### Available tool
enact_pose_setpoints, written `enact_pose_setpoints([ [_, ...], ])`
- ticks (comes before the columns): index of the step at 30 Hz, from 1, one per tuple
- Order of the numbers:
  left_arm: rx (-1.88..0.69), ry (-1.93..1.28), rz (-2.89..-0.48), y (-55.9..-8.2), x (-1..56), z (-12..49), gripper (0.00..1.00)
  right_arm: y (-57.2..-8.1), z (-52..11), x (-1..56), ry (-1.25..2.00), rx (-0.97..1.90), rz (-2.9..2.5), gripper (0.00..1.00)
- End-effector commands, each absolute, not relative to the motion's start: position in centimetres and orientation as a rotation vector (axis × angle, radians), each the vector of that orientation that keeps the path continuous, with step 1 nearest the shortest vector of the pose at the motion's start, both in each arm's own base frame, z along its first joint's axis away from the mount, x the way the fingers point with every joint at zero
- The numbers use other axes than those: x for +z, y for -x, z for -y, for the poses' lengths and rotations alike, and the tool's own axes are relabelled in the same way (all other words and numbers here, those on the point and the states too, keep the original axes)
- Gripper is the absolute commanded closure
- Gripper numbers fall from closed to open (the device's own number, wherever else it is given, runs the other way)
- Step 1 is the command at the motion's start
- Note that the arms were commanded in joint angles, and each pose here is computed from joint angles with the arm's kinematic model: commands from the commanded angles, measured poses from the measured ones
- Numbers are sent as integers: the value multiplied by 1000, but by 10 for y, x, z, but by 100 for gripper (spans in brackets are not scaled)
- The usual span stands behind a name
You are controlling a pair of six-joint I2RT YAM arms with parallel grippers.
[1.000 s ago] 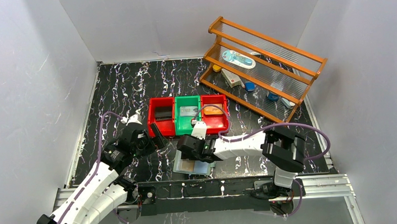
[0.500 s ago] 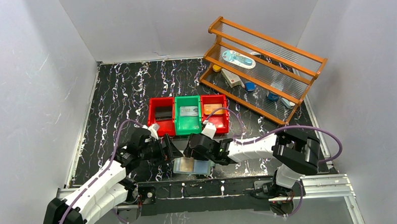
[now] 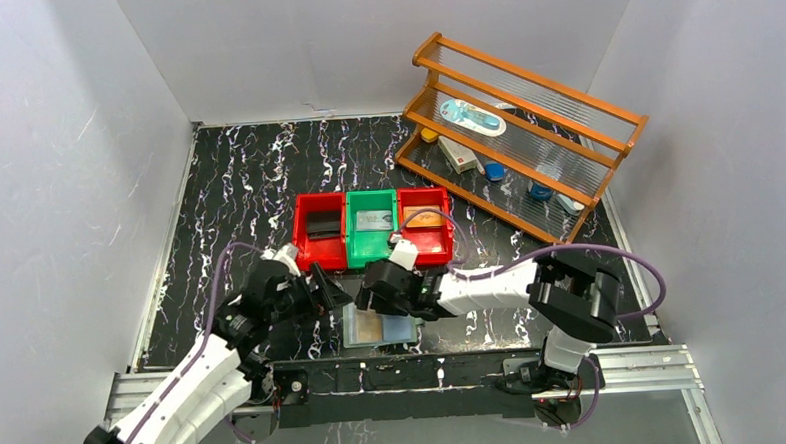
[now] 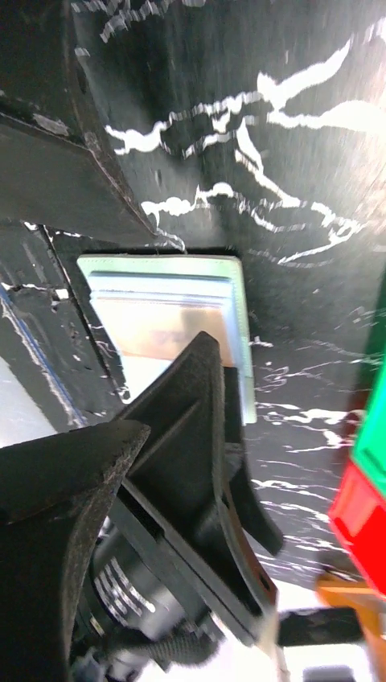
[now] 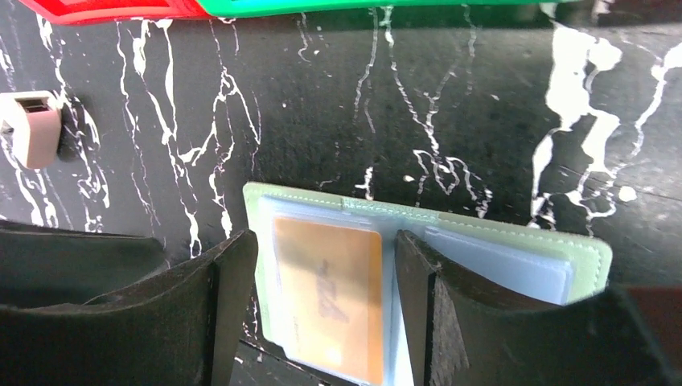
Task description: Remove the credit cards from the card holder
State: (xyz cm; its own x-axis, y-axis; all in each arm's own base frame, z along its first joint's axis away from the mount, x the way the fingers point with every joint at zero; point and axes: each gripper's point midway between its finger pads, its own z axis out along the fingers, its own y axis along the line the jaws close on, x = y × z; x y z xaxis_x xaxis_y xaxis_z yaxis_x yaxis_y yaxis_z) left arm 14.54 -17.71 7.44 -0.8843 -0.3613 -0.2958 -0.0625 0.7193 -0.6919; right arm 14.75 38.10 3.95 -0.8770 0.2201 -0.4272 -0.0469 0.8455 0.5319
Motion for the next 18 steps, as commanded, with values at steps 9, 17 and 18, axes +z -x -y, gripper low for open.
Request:
enact_pose_setpoints([
  [9, -590, 739, -2317, -161, 98, 104, 16, -130, -363, 0, 169, 204, -2625, 20],
  [17, -578, 750, -2306, -162, 101, 102, 15, -121, -381, 11, 363, 395, -2577, 15],
  [18, -573, 746, -2307, -162, 101, 101, 15, -120, -383, 13, 382, 418, -2570, 15],
])
